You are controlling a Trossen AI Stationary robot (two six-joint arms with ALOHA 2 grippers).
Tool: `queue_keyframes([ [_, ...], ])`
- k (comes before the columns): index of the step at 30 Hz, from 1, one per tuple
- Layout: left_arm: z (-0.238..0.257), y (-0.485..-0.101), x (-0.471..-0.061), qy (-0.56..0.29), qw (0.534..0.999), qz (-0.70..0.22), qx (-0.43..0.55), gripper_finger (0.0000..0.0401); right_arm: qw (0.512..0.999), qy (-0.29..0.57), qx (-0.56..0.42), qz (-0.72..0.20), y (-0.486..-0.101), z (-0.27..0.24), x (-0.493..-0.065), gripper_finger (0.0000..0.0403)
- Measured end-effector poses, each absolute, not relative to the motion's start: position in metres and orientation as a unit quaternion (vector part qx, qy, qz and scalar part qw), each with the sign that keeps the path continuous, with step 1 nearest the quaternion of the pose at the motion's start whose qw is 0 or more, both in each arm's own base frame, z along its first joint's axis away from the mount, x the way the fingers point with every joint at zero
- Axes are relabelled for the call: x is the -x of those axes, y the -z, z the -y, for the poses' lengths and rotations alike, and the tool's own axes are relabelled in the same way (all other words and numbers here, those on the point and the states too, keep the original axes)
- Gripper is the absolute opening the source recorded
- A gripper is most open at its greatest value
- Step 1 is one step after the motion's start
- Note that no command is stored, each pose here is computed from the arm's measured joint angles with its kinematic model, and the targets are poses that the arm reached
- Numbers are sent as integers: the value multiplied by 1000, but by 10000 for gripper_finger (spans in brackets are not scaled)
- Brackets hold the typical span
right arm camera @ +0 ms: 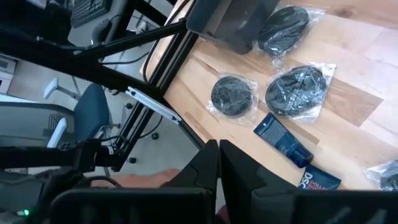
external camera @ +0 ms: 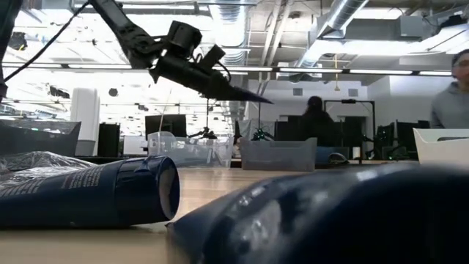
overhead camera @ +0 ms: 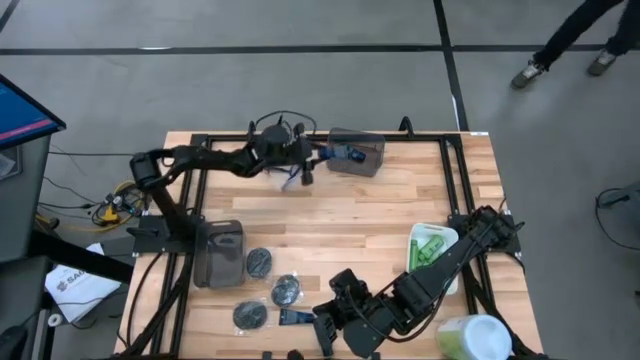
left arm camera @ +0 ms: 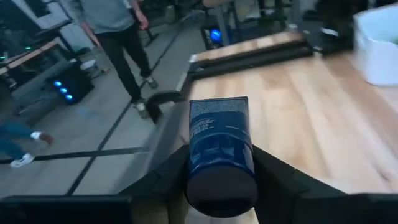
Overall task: Pick & Place Travel size toiletries
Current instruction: Put the blue shave cream into the top black bin
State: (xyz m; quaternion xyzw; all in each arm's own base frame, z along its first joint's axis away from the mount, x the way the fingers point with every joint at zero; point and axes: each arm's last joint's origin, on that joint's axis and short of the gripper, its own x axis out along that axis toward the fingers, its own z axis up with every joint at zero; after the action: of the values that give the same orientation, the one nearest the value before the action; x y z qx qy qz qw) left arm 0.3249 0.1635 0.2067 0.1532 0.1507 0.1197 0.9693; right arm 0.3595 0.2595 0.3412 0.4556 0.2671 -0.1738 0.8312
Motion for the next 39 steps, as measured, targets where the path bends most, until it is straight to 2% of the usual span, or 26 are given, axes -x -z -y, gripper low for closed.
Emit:
queue_keyframes([
  [9,-186,-197,-359,-137,974,-148,-106,120,829,176,-465,-257,-343,-253,-365,10],
  [14,-196,-186,-365,-176,965,-166,-105,134,828,172,-470,-252,-344,-254,-366,10],
  [22,-200,-176,-365,-182,964,-179,-74,134,825,170,-479,-248,-344,-254,-367,10],
  [32,-202,-179,-363,-207,960,-178,-61,216,825,169,-479,-248,-345,-255,-367,10],
  [36,-202,-181,-362,-207,960,-181,-60,229,825,170,-478,-247,-345,-254,-368,10],
  [39,-195,-207,-350,-210,959,-189,-31,231,825,172,-479,-246,-345,-252,-369,10],
])
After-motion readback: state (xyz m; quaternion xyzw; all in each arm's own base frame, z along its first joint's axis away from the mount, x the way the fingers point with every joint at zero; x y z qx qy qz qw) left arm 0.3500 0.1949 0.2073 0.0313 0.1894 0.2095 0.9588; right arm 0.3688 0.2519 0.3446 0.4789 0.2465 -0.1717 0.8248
